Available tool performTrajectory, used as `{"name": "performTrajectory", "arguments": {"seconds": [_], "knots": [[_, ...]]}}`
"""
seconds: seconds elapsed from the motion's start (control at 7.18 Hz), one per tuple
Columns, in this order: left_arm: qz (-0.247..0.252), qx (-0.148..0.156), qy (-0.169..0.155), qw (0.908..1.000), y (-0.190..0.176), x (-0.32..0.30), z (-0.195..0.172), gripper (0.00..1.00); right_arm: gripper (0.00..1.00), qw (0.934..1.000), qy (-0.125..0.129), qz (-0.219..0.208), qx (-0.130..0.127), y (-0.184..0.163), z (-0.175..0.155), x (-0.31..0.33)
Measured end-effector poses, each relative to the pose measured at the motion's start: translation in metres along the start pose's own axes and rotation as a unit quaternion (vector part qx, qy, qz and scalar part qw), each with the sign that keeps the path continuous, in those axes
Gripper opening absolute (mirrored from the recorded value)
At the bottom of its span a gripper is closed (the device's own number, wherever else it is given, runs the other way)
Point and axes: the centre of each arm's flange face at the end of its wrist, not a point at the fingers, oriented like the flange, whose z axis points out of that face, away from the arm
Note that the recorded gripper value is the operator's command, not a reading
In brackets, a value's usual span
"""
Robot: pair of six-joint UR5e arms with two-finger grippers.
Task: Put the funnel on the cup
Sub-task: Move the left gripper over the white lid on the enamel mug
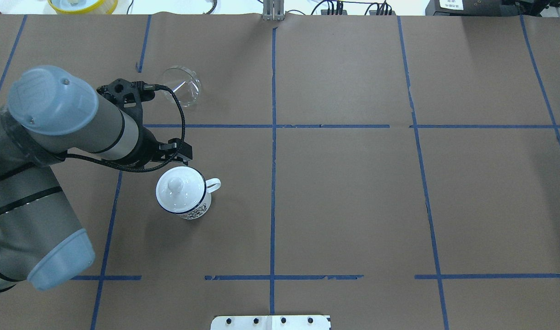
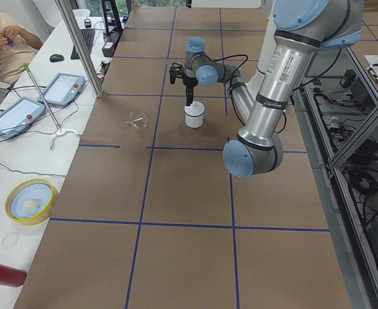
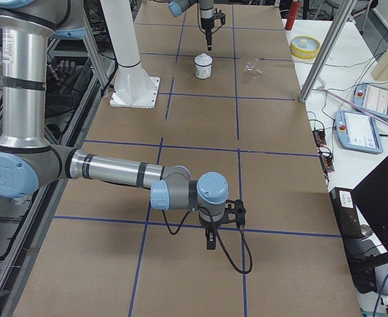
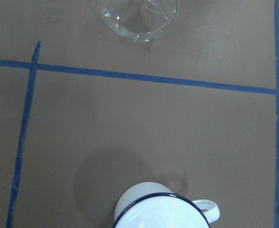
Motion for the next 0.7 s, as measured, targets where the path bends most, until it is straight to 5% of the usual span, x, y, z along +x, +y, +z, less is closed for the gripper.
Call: {"name": "performTrajectory", "arguments": {"seconds": [0.7], "knots": [[0.009,-0.013,-0.021,0.9997,0.021,0.008,0.025,0.75,1.0,1.0,0.0,0.0,0.0,0.0,0.0,0.0]]}}
